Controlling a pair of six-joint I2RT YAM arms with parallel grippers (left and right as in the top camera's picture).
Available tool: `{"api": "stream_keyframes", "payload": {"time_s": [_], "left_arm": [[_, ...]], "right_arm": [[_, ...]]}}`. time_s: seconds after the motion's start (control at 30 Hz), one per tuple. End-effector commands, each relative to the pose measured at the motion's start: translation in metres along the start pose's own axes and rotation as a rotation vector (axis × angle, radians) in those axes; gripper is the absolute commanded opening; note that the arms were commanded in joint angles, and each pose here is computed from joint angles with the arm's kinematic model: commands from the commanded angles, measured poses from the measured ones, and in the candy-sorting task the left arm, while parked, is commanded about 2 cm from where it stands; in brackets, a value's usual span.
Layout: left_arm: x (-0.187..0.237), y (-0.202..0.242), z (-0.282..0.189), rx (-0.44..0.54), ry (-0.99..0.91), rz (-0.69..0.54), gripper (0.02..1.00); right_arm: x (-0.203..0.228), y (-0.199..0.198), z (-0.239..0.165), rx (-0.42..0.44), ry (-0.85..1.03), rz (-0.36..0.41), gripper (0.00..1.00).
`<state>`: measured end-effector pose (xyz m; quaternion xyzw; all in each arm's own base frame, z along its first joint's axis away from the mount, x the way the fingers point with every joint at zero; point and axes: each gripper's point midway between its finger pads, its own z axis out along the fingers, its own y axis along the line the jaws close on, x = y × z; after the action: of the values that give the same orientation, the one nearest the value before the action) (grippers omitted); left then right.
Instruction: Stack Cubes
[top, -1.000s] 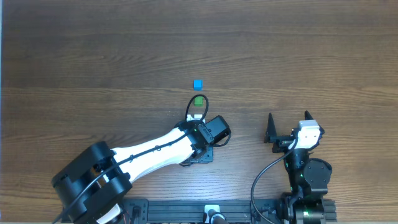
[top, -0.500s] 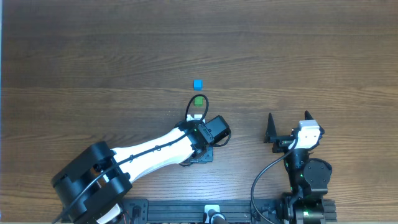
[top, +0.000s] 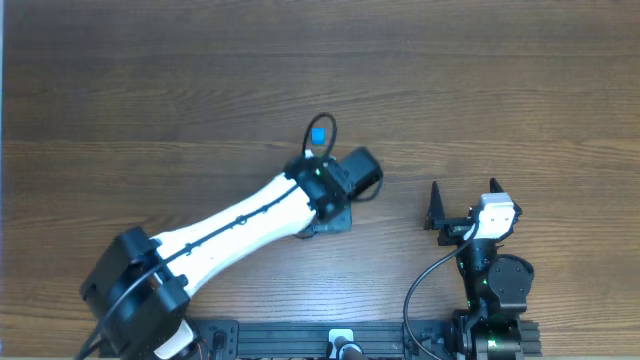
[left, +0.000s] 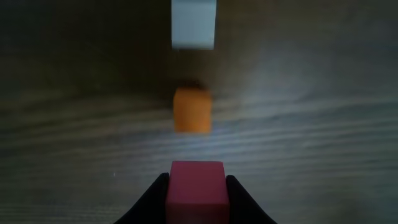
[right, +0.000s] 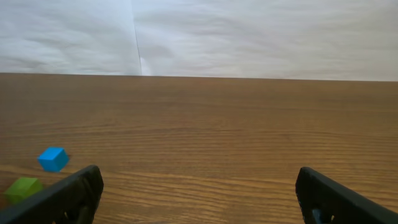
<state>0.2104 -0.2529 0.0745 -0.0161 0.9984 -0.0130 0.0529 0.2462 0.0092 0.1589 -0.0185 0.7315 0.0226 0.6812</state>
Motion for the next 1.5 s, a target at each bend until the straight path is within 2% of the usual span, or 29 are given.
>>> {"api": "stream_keyframes", "payload": {"time_s": [0.03,0.23,0.5,1.5], "left_arm": [[-0.038,0.004,-0.019,0.017,-0.058,-0.010,0.036],[-0.062,0.013,-0.019,-0.011,-0.041,-0.029,0.036],[-0.071,0.012,0.006,-0.056,0.004,-0.020,0.038],[-0.080,0.000,0.035,-0.038,0.006,0.011,0.038]], "right_arm": [[0.001,0.002,0.000,-0.011,-0.001,-0.001,0.993],[0.001,0.002,0.000,-0.011,-0.001,-0.001,0.993],[0.001,0.002,0.000,-0.011,-0.001,-0.001,0.993],[0.001,0.002,0.000,-0.011,-0.001,-0.001,0.991]]}}
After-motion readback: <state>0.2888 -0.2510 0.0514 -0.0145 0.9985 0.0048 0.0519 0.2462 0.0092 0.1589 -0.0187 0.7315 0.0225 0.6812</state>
